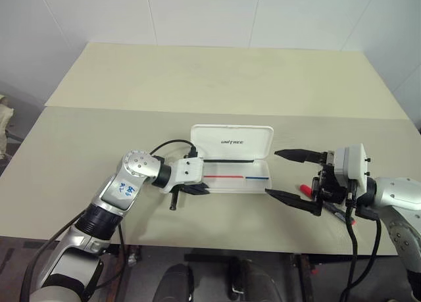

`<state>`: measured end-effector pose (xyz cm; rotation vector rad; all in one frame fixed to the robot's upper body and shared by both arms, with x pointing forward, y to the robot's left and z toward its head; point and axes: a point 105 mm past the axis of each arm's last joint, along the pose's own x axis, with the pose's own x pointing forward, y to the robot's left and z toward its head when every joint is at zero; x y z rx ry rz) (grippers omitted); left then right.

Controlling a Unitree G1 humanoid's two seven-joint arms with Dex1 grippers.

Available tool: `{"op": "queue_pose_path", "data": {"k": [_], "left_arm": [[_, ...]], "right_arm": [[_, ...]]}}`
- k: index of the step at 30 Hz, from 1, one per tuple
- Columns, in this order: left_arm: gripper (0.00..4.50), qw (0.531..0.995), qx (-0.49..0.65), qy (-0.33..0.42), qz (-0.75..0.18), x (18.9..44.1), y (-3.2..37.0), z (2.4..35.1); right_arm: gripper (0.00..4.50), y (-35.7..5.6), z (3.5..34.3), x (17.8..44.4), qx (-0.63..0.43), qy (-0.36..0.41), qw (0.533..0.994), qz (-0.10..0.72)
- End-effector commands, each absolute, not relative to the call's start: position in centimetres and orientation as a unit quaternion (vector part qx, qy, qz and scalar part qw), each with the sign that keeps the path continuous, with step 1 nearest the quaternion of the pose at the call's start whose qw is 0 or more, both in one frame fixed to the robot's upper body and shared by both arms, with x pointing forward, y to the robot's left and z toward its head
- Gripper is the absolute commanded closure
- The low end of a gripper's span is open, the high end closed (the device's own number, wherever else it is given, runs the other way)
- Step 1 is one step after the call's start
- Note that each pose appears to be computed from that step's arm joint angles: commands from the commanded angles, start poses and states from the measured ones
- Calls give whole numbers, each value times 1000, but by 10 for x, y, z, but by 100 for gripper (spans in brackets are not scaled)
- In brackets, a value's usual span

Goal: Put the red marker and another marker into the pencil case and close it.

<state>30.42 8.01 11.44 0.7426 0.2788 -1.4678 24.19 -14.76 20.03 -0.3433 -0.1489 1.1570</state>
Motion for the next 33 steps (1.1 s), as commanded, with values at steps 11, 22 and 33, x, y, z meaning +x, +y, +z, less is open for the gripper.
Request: {"op": "queue_pose_path", "data": {"k": [11, 22, 33], "left_arm": [[236, 669, 273, 120, -681, 295, 61, 134], [174, 698, 232, 77, -673, 294, 68, 170], [1, 752, 113, -49, -647, 287, 132, 223]], "right_arm": [[0, -143, 212, 238, -164, -93, 818, 544], [0, -136, 210, 249, -153, -97, 811, 557], [0, -178, 194, 253, -148, -26, 860, 488]]}}
